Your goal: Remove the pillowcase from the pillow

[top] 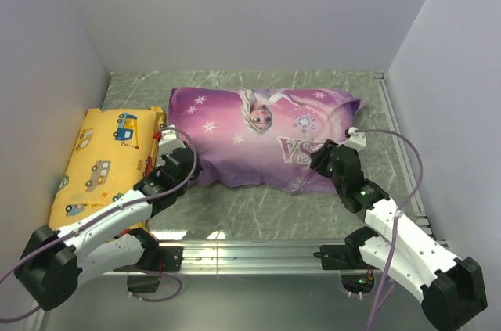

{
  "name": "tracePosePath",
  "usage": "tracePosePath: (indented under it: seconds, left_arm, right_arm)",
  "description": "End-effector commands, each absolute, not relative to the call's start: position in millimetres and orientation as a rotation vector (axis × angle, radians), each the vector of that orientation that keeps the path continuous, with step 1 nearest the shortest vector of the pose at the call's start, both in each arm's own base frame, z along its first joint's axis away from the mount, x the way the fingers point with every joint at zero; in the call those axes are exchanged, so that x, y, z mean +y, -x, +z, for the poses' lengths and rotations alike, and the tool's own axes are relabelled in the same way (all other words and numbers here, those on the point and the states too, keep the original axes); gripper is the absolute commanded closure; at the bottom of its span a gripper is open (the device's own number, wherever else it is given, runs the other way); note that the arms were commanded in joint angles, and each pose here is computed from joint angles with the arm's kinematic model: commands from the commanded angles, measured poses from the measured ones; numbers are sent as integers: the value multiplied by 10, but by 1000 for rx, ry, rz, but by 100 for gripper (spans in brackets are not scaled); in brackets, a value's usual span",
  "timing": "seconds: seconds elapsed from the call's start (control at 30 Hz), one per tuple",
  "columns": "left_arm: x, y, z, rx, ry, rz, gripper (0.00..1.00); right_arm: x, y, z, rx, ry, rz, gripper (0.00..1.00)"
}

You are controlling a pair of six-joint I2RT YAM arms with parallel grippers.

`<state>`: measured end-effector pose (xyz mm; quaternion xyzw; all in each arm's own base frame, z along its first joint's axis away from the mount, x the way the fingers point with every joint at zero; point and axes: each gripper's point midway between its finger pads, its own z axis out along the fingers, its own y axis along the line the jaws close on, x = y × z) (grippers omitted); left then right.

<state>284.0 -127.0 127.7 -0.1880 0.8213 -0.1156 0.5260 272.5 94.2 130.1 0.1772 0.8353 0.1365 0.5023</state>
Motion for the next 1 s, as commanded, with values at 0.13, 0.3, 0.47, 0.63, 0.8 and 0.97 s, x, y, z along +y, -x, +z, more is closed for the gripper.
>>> tracePosePath:
  seconds: [0.13, 0.3, 0.47, 0.63, 0.8, 0.97]
  left_arm:
    - [-1390, -2987, 1707, 1911, 365, -286, 99]
    - [-1533, -2589, 2699, 1839, 220, -436, 100]
    - [-1612, -2467, 4078, 1668, 144, -562, 100]
    - [-1735, -3197, 4189, 1711, 145, -442, 100]
    - [-1865, -4157, 3248, 1922, 193, -434, 94]
    - [-2117, -4616, 2530, 2101, 138, -460, 92]
  right_arm:
    - [1031, -2893, 1680, 1946, -402, 368, 100]
    - [1026, -2596, 2395, 1892, -316, 442, 100]
    - [941, -2429, 3626, 1707, -265, 503, 100]
    - [1163, -3179, 3211, 1881, -253, 349, 100]
    - [1466, -3752, 1984, 2162, -272, 420, 100]
    - [1512, -3991, 669, 2477, -358, 415, 100]
